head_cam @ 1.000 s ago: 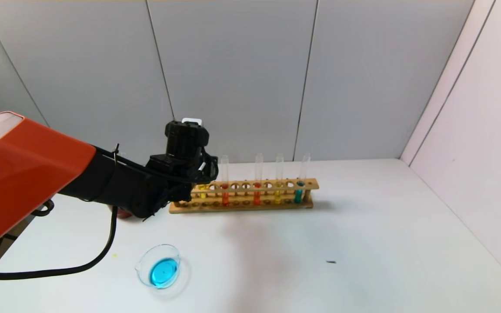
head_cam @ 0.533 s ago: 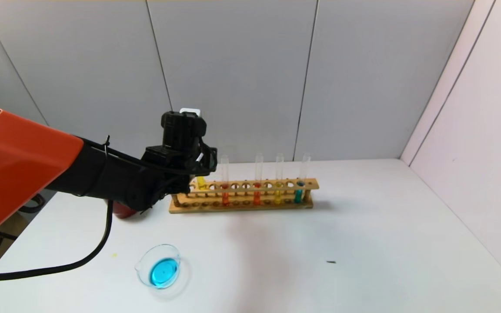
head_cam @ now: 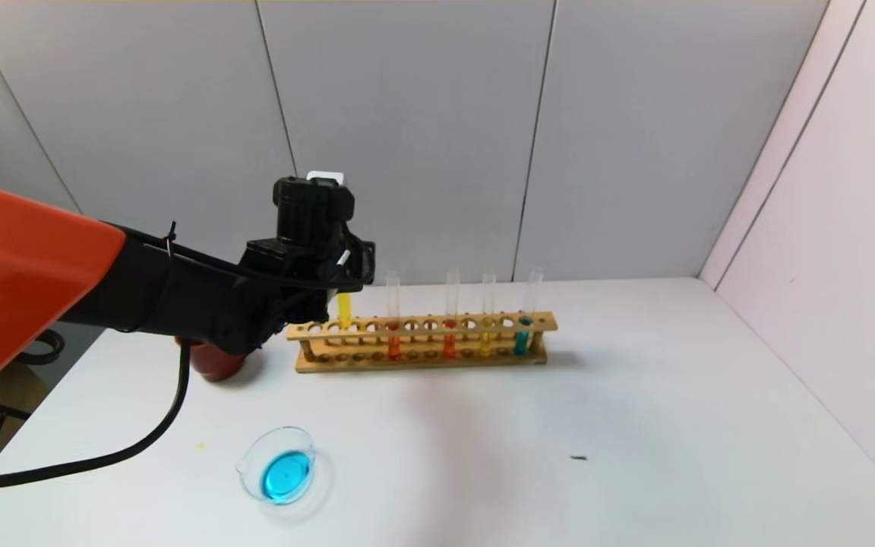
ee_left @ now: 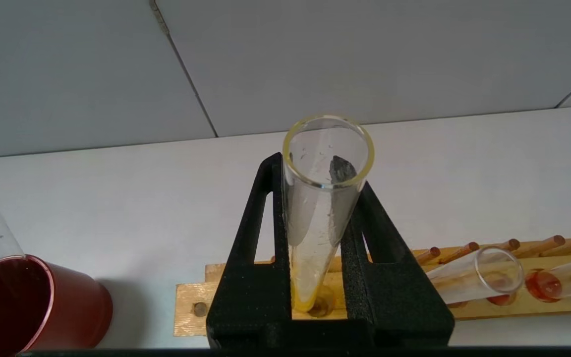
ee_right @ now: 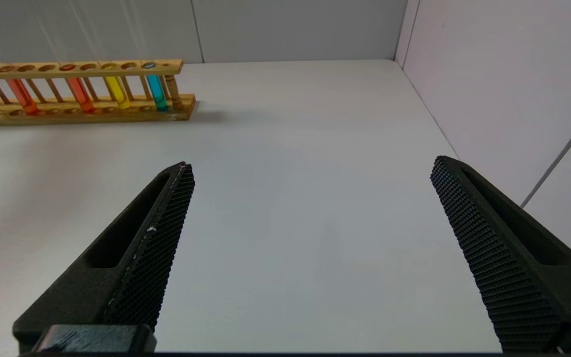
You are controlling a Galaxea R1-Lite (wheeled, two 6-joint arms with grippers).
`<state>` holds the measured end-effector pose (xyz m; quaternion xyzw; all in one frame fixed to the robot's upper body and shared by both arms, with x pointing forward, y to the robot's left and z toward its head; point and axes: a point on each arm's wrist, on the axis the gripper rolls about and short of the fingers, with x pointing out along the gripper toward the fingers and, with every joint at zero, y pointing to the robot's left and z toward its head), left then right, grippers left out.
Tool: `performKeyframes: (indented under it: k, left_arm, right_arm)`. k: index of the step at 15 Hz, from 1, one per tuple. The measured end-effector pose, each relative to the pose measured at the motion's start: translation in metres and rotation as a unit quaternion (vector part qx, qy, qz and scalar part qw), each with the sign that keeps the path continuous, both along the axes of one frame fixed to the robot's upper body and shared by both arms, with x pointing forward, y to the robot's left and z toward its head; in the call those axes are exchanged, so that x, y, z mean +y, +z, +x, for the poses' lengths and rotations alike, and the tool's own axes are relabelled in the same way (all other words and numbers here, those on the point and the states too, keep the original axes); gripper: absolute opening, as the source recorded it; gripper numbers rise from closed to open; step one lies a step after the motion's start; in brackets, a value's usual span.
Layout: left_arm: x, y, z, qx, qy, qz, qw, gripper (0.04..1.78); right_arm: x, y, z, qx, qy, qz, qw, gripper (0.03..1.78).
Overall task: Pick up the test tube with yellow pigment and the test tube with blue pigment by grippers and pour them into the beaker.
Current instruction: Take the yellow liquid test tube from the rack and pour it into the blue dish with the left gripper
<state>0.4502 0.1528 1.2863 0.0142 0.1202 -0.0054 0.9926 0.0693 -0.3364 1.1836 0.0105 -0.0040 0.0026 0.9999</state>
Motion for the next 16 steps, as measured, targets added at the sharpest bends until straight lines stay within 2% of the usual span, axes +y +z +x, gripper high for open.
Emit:
performKeyframes:
  k: [5, 9, 16]
  left_arm:
    - [0.002, 0.019, -0.005, -0.015, -0.001, -0.008, 1.000, 0.33]
    - [0.012, 0.040, -0.020, -0.010, -0.001, 0.010, 1.000, 0.33]
    - [0.057, 0.082, -0.074, 0.047, 0.019, 0.053, 0.997, 0.33]
  right_arm:
    - [0.000, 0.000, 0.000, 0.000, 0.000, 0.000, 1.0000, 1.74]
    - [0.000, 0.000, 0.000, 0.000, 0.000, 0.000, 1.0000, 1.74]
    - [0.000, 0.000, 0.000, 0.000, 0.000, 0.000, 1.0000, 1.74]
